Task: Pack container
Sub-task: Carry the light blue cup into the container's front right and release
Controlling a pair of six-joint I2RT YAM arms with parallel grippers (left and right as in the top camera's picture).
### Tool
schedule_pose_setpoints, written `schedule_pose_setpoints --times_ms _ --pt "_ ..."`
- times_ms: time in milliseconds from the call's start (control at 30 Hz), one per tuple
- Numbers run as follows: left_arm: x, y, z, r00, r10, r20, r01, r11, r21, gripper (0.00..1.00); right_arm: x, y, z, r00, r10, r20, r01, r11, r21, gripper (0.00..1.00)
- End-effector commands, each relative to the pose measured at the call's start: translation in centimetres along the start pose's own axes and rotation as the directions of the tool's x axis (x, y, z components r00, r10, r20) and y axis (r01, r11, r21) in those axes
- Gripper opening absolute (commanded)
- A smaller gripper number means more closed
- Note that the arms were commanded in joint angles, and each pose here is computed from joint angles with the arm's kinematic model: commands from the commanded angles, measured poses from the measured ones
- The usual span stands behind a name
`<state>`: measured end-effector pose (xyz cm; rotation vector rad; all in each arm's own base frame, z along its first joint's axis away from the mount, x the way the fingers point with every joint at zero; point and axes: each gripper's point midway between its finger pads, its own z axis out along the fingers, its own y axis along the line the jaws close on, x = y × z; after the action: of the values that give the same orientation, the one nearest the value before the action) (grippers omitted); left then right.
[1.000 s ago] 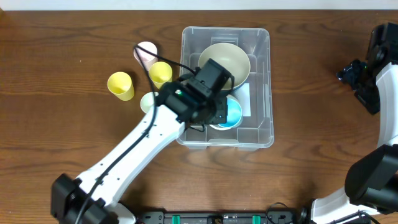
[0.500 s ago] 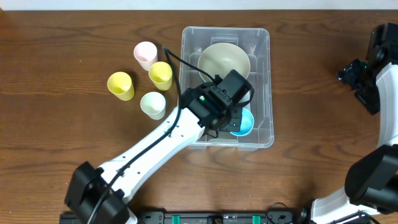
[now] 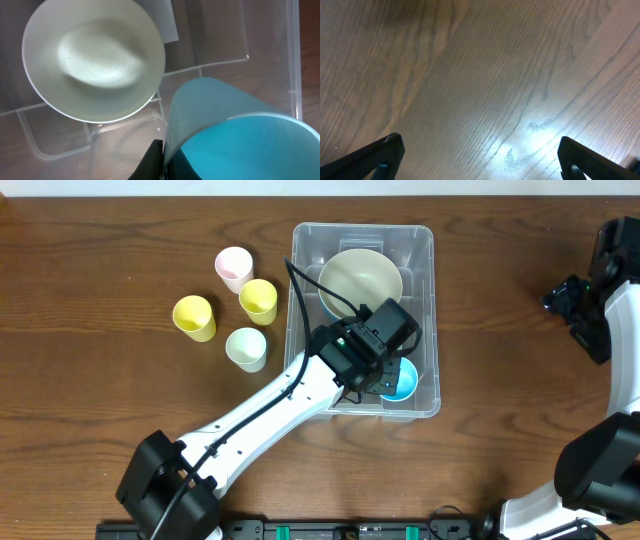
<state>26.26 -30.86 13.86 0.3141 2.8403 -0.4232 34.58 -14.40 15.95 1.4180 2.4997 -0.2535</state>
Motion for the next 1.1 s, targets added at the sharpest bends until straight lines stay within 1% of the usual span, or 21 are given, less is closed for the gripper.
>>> schedule_pose_setpoints --times_ms 0,367,633,667,700,733,800,867,1067 --pt "0.0 0.1 0.3 1.0 0.021 0.0 -0.021 1.0 -0.016 0.06 -0.3 -0.4 -0.1 1.0 0.017 0.018 -0.017 1.0 0.013 0.99" --pt "1.8 -1.1 2.2 0.996 0.067 -0.053 -0.069 0.997 -0.031 0.06 -0.3 -0.4 -0.1 1.0 0.016 0.018 -0.016 1.0 0.013 0.99" --pt "1.9 -1.0 2.6 0.996 0.067 -0.062 -0.07 0.997 -0.038 0.06 -0.3 -0.4 -0.1 1.0 0.016 0.018 -0.016 1.0 0.013 0.99" --pt "1.9 -0.9 2.6 0.996 0.067 -0.06 -0.07 0.997 -0.041 0.09 -0.3 -0.4 -0.1 1.0 0.016 0.018 -0.016 1.0 0.013 0.99" --pt "1.8 -0.9 2.6 0.996 0.068 -0.058 -0.07 0.997 -0.044 0.14 -0.3 -0.4 -0.1 1.0 0.017 0.017 -0.017 1.0 0.013 0.99" --pt "1.8 -0.8 2.6 0.996 0.068 -0.056 -0.07 0.996 -0.047 0.22 -0.3 -0.4 -0.1 1.0 0.016 0.018 -0.016 1.0 0.013 0.99" --pt "1.7 -0.7 2.6 0.996 0.068 -0.052 -0.071 0.996 -0.053 0.33 -0.3 -0.4 -0.1 1.0 0.016 0.018 -0.016 1.0 0.013 0.99" --pt "1.7 -0.7 2.6 0.996 0.068 -0.05 -0.071 0.996 -0.052 0.37 -0.3 -0.4 -0.1 1.0 0.016 0.018 -0.016 1.0 0.013 0.99" --pt "1.1 -0.6 2.5 0.998 0.059 -0.035 -0.061 0.997 -0.054 0.43 -0.3 -0.4 -0.1 1.0 0.016 0.018 -0.016 1.0 0.013 0.99"
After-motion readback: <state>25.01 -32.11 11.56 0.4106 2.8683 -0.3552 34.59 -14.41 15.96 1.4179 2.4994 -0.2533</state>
